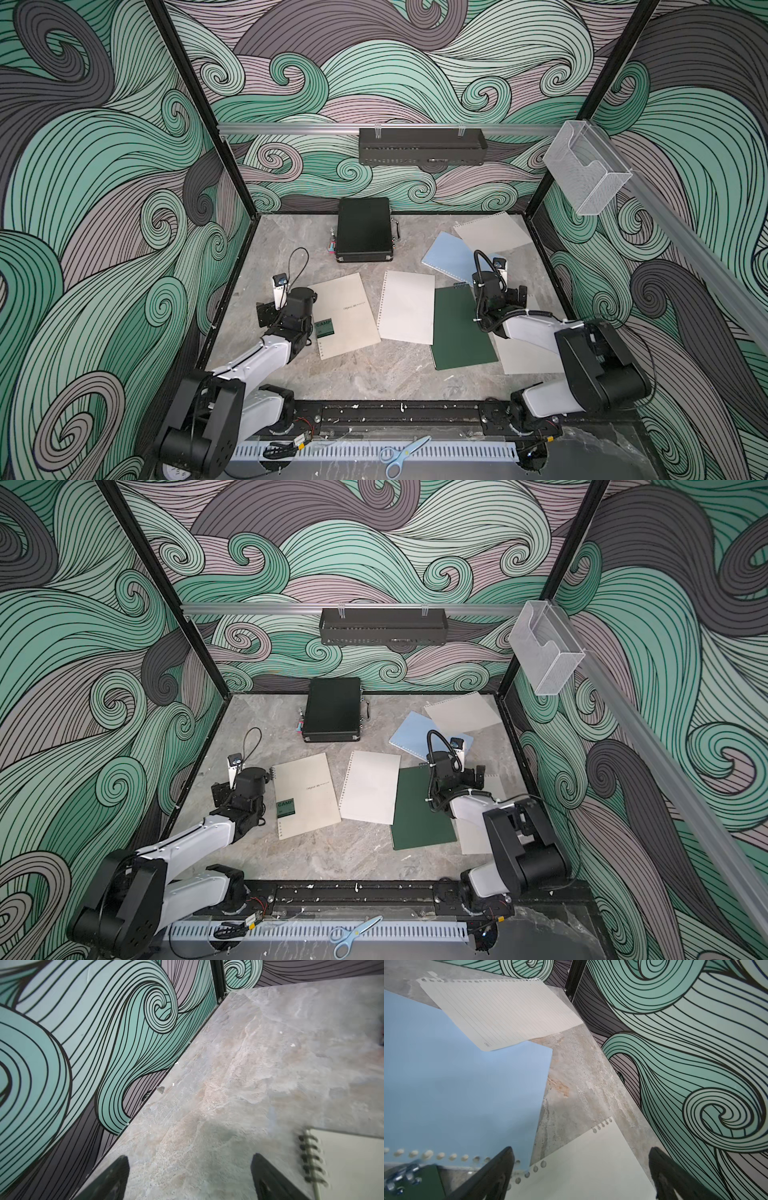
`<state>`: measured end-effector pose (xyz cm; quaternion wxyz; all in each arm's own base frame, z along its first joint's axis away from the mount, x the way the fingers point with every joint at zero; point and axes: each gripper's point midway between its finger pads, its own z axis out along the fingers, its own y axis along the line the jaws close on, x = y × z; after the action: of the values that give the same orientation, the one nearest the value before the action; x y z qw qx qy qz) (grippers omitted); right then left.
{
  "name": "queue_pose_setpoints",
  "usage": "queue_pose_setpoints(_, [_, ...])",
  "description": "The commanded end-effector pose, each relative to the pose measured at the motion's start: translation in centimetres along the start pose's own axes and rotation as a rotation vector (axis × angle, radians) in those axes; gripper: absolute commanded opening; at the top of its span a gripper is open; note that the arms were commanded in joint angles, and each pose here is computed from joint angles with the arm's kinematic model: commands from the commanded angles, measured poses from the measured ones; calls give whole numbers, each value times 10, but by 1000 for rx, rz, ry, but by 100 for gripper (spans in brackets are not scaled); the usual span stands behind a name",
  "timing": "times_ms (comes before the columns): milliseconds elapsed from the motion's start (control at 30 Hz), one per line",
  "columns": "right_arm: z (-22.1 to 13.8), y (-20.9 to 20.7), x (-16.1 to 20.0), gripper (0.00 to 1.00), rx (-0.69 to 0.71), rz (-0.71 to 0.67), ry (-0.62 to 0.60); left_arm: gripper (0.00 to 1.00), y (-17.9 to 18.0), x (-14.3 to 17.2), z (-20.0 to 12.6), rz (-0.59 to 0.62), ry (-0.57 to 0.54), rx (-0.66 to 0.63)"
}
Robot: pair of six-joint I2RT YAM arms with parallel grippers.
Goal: Tear off pages from different notebooks
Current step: Reset both arms
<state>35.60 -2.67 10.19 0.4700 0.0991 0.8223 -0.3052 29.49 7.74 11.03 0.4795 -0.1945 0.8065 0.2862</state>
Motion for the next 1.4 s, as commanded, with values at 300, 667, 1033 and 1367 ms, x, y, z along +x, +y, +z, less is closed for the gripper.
queue_pose_setpoints(300, [16,15,-29,99,-206,99,-150,91,-43,-44,30,-80,-81,246])
queue_pose_setpoints(667, [15,32,-15,99,-440,135,-168,91,-72,-26,57,-82,-49,330])
queue_pose_setpoints(1033, [19,30,-16,99,-442,153,-171,99,-70,-25,60,-93,-29,323])
queue_pose_setpoints(1367, [18,31,-16,99,-446,152,-173,99,-71,-25,60,-92,-27,324])
